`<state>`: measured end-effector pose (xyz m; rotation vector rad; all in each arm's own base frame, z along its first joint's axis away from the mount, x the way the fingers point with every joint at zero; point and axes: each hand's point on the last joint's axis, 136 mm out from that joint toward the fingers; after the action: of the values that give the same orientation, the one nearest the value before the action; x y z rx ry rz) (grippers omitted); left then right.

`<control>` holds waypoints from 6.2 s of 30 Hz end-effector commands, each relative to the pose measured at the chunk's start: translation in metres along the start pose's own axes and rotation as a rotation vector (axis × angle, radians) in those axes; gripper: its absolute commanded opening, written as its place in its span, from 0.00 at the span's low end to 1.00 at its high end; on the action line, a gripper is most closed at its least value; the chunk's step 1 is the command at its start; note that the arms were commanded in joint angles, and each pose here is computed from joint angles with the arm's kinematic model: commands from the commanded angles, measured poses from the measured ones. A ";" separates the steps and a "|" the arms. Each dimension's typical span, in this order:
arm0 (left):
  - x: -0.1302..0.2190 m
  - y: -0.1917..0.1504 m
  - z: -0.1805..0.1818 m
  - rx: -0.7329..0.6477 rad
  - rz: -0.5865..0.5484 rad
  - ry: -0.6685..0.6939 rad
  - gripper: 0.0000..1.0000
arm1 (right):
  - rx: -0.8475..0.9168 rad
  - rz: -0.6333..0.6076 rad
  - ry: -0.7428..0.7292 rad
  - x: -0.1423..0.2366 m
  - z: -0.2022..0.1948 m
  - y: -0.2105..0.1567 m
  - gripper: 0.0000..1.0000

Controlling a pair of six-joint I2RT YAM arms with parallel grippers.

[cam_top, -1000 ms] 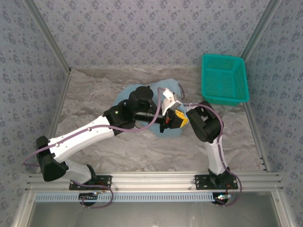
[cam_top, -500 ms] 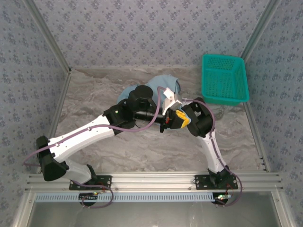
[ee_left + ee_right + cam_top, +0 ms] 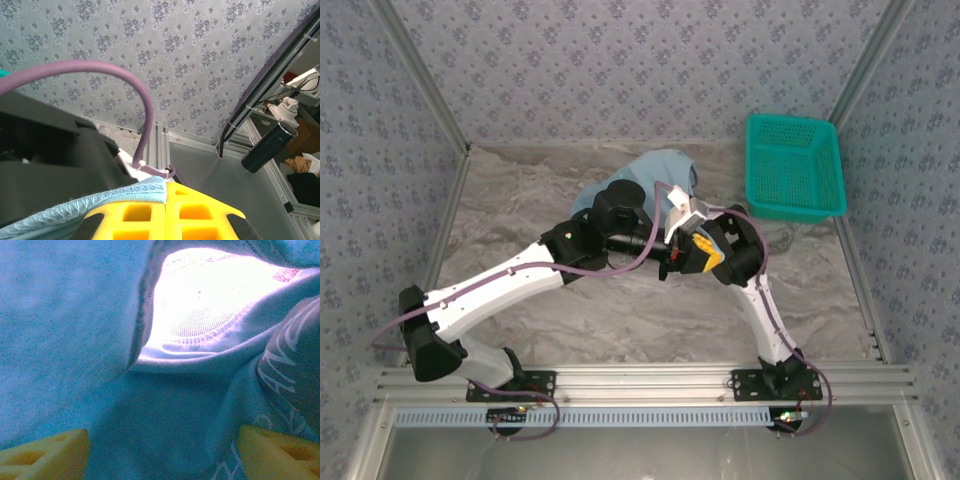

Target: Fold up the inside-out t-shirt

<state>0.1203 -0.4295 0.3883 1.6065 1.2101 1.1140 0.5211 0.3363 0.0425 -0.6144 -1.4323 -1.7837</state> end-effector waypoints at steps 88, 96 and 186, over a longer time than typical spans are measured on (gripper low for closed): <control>0.253 -0.146 0.224 0.526 -0.283 1.016 0.76 | 0.335 -0.385 0.824 0.374 0.033 0.055 0.00; 0.153 -0.081 0.221 0.425 -0.168 0.608 0.83 | 0.345 -0.367 0.842 0.376 0.038 0.057 0.00; 0.128 -0.043 0.131 -0.001 -0.126 0.585 0.55 | 0.481 -0.575 0.922 0.494 0.007 0.090 0.00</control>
<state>0.2145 -0.3312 0.3207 1.3733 1.4234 1.4728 0.3358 0.2070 0.4547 0.6919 -1.3329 -1.7814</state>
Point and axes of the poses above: each hand's point on the last joint's axis, 136 mm out from that joint toward the fingers, its own x axis back along the fingers, its own z axis along the line the jaws close on, y = z × x, and after that the axes turned 6 degrees about -x, right-handed
